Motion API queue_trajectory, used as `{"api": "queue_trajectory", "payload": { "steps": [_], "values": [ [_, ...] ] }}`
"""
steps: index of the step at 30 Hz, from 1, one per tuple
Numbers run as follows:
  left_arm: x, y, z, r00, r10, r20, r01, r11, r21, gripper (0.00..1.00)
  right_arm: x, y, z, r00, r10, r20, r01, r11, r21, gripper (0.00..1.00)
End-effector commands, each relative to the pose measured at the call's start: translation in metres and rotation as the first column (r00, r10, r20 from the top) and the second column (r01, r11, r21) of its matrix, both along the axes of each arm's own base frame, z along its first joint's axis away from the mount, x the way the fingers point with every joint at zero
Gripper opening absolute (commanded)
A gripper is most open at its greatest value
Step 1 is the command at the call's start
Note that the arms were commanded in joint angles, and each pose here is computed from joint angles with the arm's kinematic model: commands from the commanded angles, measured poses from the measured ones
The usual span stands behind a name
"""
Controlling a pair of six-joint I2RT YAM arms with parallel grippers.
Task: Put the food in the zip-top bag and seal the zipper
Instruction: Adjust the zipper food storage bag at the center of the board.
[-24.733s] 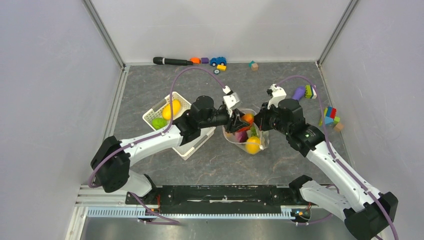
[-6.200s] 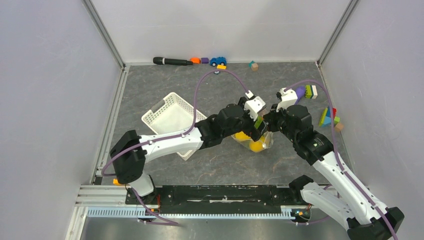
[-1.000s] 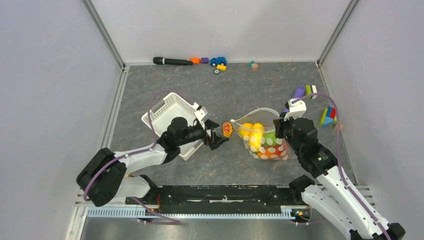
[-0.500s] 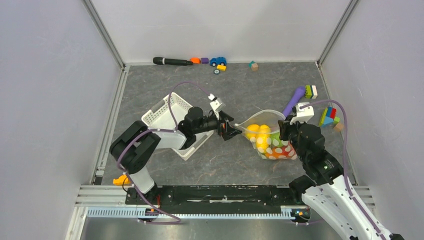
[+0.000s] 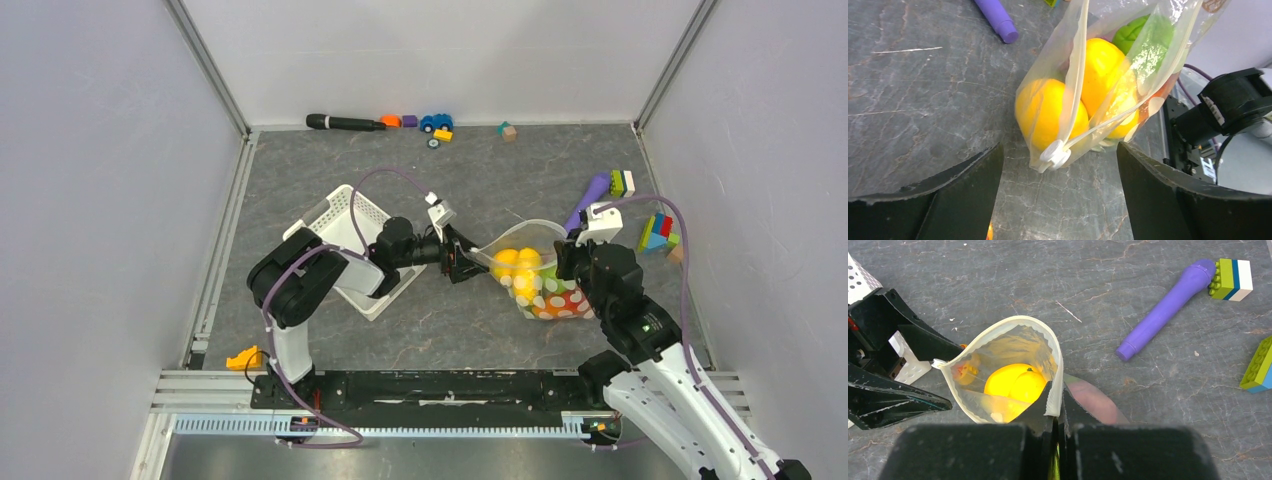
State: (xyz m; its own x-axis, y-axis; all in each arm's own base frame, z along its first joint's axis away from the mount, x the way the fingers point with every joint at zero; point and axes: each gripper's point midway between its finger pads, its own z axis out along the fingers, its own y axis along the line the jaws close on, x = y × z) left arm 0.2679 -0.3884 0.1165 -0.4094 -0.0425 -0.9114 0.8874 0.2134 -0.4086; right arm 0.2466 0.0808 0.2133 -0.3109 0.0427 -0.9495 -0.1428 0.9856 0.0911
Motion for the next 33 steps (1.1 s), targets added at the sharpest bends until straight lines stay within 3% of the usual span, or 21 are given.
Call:
{"api": "queue_trajectory", "payload": {
  "steps": [1,7,9,14,16,17,20,23,28,31,33],
  "values": [
    [-0.004,-0.013,0.035,0.995,-0.083,0.05,0.088,0.991,-0.101,0.82,0.005,0.001,0.024,0.998,-0.017,0.06,0.014,0.999,0.047,0.0],
    [-0.006,-0.01,0.046,0.992,-0.079,0.095,0.088,0.991,-0.098,0.35,0.006,0.002,0.023,0.999,-0.024,0.047,0.021,0.998,0.053,0.0],
    [-0.007,-0.01,0.048,0.992,-0.094,0.08,0.101,0.992,-0.079,0.03,0.006,0.001,0.023,0.999,-0.029,0.04,0.026,0.998,0.054,0.0],
    [-0.015,-0.002,0.065,0.99,-0.093,0.108,0.1,0.993,-0.069,0.02,0.005,-0.004,0.027,0.998,-0.054,0.018,0.053,0.998,0.032,0.01],
    [-0.019,0.003,0.079,0.988,-0.084,0.126,0.094,0.993,-0.068,0.02,0.005,-0.009,0.029,0.998,-0.068,0.009,0.068,0.998,0.005,0.1],
    [-0.021,0.006,0.083,0.987,-0.084,0.134,0.092,0.994,-0.058,0.02,0.005,-0.012,0.032,0.997,-0.078,0.011,0.078,0.997,-0.015,0.19],
    [-0.025,0.013,0.108,0.983,-0.071,0.171,0.076,0.997,-0.02,0.02,0.004,-0.017,0.052,0.996,-0.078,0.049,0.08,0.996,-0.038,0.72],
    [-0.032,0.017,0.113,0.98,-0.113,0.165,0.099,0.991,0.087,0.02,0.0,-0.013,0.085,0.99,-0.028,0.136,0.031,0.999,-0.02,0.95],
    [-0.036,0.026,0.124,0.971,-0.136,0.198,0.101,0.979,0.179,0.02,-0.015,0.032,0.133,0.897,0.27,0.349,-0.268,0.962,-0.054,0.98],
    [-0.04,0.034,0.13,0.964,-0.15,0.219,0.101,0.97,0.22,0.02,-0.03,0.07,0.142,0.763,0.5,0.41,-0.487,0.861,-0.145,0.98],
    [-0.043,0.04,0.132,0.963,-0.157,0.218,0.098,0.962,0.256,0.02,-0.041,0.096,0.141,0.647,0.642,0.411,-0.618,0.757,-0.212,0.98]
  ]
}}
